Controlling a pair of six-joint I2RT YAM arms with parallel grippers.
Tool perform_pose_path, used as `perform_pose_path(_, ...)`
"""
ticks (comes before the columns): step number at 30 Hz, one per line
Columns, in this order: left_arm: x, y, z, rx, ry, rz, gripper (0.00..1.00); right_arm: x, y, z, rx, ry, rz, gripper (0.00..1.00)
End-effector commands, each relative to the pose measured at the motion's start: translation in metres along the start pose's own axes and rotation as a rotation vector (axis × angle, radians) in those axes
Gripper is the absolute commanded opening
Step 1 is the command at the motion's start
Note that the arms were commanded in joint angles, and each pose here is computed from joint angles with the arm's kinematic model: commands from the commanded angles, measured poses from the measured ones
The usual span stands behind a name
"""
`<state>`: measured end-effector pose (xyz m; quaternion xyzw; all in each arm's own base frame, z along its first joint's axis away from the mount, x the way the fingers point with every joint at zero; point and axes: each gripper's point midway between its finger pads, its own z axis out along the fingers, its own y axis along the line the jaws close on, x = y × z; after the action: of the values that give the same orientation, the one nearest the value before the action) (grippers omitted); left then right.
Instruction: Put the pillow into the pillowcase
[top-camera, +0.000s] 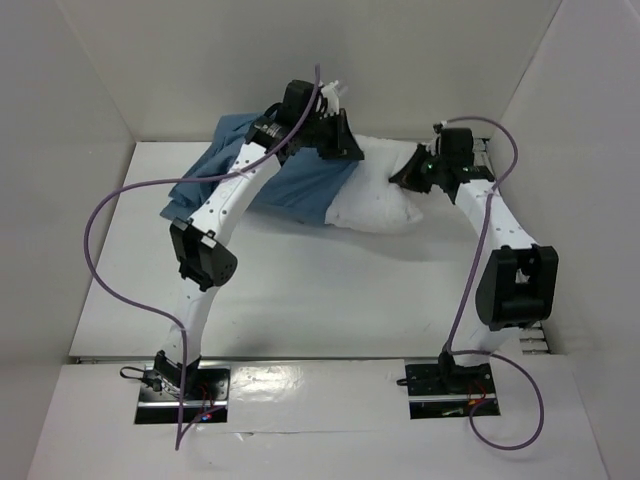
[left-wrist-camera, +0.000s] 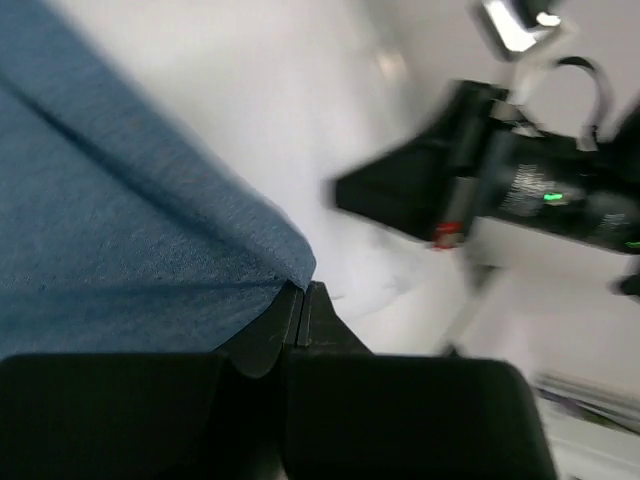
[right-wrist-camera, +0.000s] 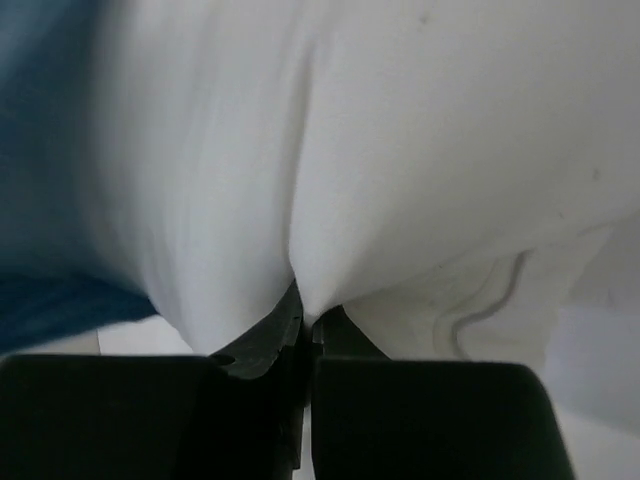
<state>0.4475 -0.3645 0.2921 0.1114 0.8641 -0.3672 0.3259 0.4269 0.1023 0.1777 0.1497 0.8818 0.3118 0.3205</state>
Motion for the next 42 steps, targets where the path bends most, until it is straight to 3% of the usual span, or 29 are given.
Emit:
perform_pose_path(1,0.003,-0.158,-0.040,0.725,0.088,0.032,0.00,-0.050,0.164,-0.055,-0.344,-0.236,-0.186,0.00)
perform_pose_path(5,0.035,-0.149,-0.027,0.683,0.152,0.025,0.00,-0.015,0.142,-0.040,-0.242,-0.221,-0.160,0.00)
perform_pose_path(9,0.067,-0.112,-0.020,0.556,0.214,0.015,0.00,0.080,0.056,0.009,-0.147,-0.013,0.021,0.00)
perform_pose_path(12,0.069,-0.082,-0.019,0.422,0.197,0.048,0.00,0.114,0.035,0.006,-0.159,0.029,0.126,0.00)
perform_pose_path(14,0.064,-0.069,-0.023,0.351,0.186,0.068,0.02,0.112,0.041,-0.002,-0.192,-0.002,0.131,0.00)
perform_pose_path(15,0.057,-0.066,-0.030,0.326,0.168,0.080,0.24,0.115,0.039,-0.005,-0.181,0.009,0.138,0.00)
perform_pose_path(16,0.055,-0.063,-0.033,0.293,0.162,0.092,0.37,0.111,0.043,-0.006,-0.183,0.006,0.127,0.00)
perform_pose_path(20,0.041,-0.042,-0.062,0.031,0.071,0.187,0.76,0.095,0.060,-0.025,-0.203,-0.016,0.083,0.00)
perform_pose_path(23,0.037,-0.027,-0.102,-0.216,-0.044,0.233,0.76,0.083,0.071,-0.036,-0.239,-0.021,0.080,0.00)
perform_pose_path(24,0.058,-0.009,-0.100,-0.292,-0.015,0.214,0.75,0.080,0.075,-0.038,-0.243,-0.027,0.066,0.00)
perform_pose_path(26,0.057,0.002,-0.134,-0.409,-0.125,0.207,0.69,0.082,0.073,-0.037,-0.232,-0.005,0.053,0.01)
perform_pose_path(27,0.094,0.023,-0.124,-0.473,-0.064,0.184,0.66,0.080,0.072,-0.034,-0.221,0.003,0.018,0.35)
perform_pose_path(28,0.106,0.033,-0.128,-0.514,-0.074,0.159,0.66,0.080,0.067,-0.032,-0.191,0.011,0.005,0.60)
perform_pose_path(29,0.110,0.035,-0.140,-0.525,-0.119,0.133,0.66,0.089,0.059,-0.031,-0.142,0.049,0.001,0.75)
perform_pose_path(30,0.144,0.065,-0.134,-0.598,-0.057,0.112,0.66,0.088,0.054,-0.032,-0.108,0.048,-0.010,0.85)
perform_pose_path(33,0.181,0.096,-0.133,-0.684,-0.050,-0.001,0.69,0.086,0.034,-0.037,0.016,0.028,-0.027,0.97)
perform_pose_path(37,0.239,0.146,-0.125,-0.794,-0.028,-0.074,0.71,0.071,0.016,-0.064,0.068,-0.050,-0.034,0.98)
perform_pose_path(42,0.254,0.163,-0.105,-0.739,-0.078,-0.135,0.74,0.073,0.008,-0.079,0.099,-0.053,-0.045,0.98)
